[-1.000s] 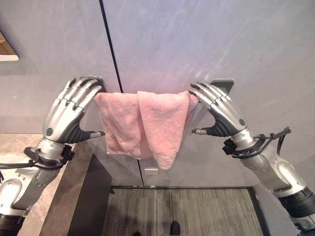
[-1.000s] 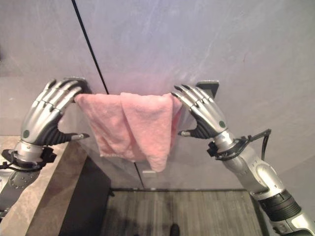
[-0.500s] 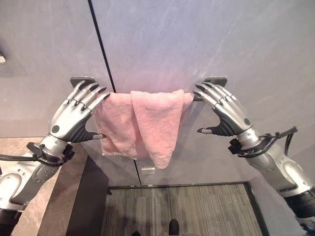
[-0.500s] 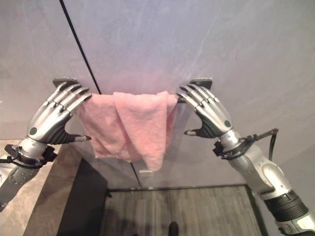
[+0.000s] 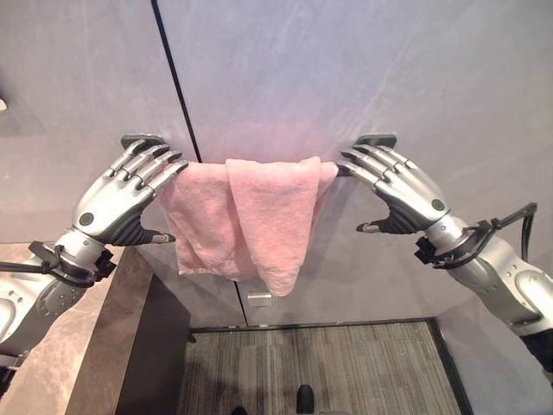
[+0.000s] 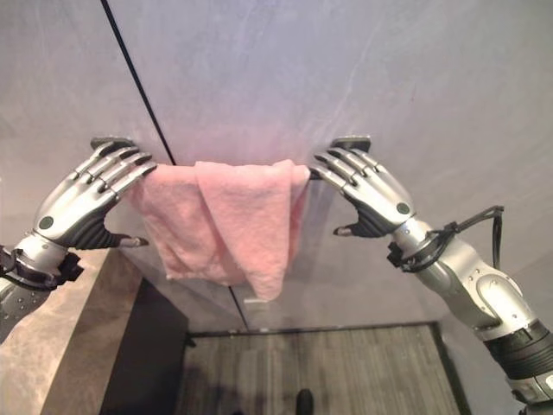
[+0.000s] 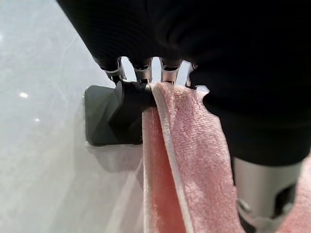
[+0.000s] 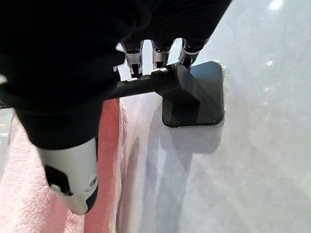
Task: Put brush and paste in cup on sink, flatten towel.
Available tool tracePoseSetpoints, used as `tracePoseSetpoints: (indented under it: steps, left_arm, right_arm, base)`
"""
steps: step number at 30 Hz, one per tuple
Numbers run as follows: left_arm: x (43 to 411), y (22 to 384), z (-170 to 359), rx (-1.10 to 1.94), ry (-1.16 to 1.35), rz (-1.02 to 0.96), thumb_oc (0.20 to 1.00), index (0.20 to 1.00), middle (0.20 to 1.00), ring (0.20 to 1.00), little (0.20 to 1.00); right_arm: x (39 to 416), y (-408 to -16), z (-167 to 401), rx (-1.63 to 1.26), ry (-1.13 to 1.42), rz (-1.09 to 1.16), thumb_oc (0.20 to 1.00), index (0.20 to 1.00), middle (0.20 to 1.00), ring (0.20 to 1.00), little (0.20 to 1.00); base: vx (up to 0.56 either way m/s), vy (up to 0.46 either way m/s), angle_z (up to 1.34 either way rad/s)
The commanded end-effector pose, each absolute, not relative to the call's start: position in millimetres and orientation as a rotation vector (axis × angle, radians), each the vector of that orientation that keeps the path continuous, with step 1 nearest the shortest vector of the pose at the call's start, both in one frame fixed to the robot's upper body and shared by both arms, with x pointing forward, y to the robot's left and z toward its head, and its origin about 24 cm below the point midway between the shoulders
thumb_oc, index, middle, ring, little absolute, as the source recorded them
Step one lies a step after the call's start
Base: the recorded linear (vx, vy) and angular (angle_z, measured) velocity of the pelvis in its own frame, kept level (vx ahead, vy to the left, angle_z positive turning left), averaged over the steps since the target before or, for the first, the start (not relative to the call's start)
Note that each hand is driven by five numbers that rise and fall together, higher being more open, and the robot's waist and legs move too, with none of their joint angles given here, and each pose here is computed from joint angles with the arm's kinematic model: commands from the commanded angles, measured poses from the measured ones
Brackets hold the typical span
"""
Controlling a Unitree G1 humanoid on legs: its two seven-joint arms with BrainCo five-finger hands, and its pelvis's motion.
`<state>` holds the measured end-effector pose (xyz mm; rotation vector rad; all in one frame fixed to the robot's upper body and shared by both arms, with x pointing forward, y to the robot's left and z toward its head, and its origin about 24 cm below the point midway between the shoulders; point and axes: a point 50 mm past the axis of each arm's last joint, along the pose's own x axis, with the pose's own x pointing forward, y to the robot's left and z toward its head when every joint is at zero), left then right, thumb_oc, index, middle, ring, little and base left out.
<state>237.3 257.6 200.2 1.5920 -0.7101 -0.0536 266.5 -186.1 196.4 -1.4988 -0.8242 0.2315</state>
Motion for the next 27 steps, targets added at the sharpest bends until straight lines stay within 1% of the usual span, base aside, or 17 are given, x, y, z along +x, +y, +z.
tracePoseSetpoints:
  steps: [1,6,10,17,27]
  left_arm:
    - [240.6,273.2,191.1,1.647,-0.568,-0.097,1.000,1.000,1.000,1.000,1.000]
    - [239.7,271.6,189.7,1.630,-0.574,-0.080,1.000,1.000,1.000,1.000,1.000]
    - [239.0,269.3,187.9,1.604,-0.586,-0.072,1.000,1.000,1.000,1.000,1.000]
    - [238.4,268.6,186.4,1.587,-0.590,-0.056,1.000,1.000,1.000,1.000,1.000]
    - [238.6,266.9,184.2,1.584,-0.585,-0.069,1.000,1.000,1.000,1.000,1.000]
  right_arm:
    - [268.3,-193.9,179.3,-1.510,-0.734,0.230,1.000,1.000,1.000,1.000,1.000]
    - [263.2,-203.9,177.5,-1.434,-0.715,0.113,1.000,1.000,1.000,1.000,1.000]
    - [254.5,-199.5,176.4,-1.316,-0.756,0.051,1.000,1.000,1.000,1.000,1.000]
    - [250.4,-187.3,173.7,-1.218,-0.784,0.065,1.000,1.000,1.000,1.000,1.000]
    - [254.3,-170.9,181.3,-1.222,-0.842,0.147,1.000,1.000,1.000,1.000,1.000]
  base:
    - [0.00,0.000,0.00]
    - [0.00,0.000,0.00]
    - [0.00,0.000,0.00]
    - [0.00,0.000,0.00]
    - [0.00,0.005,-0.02]
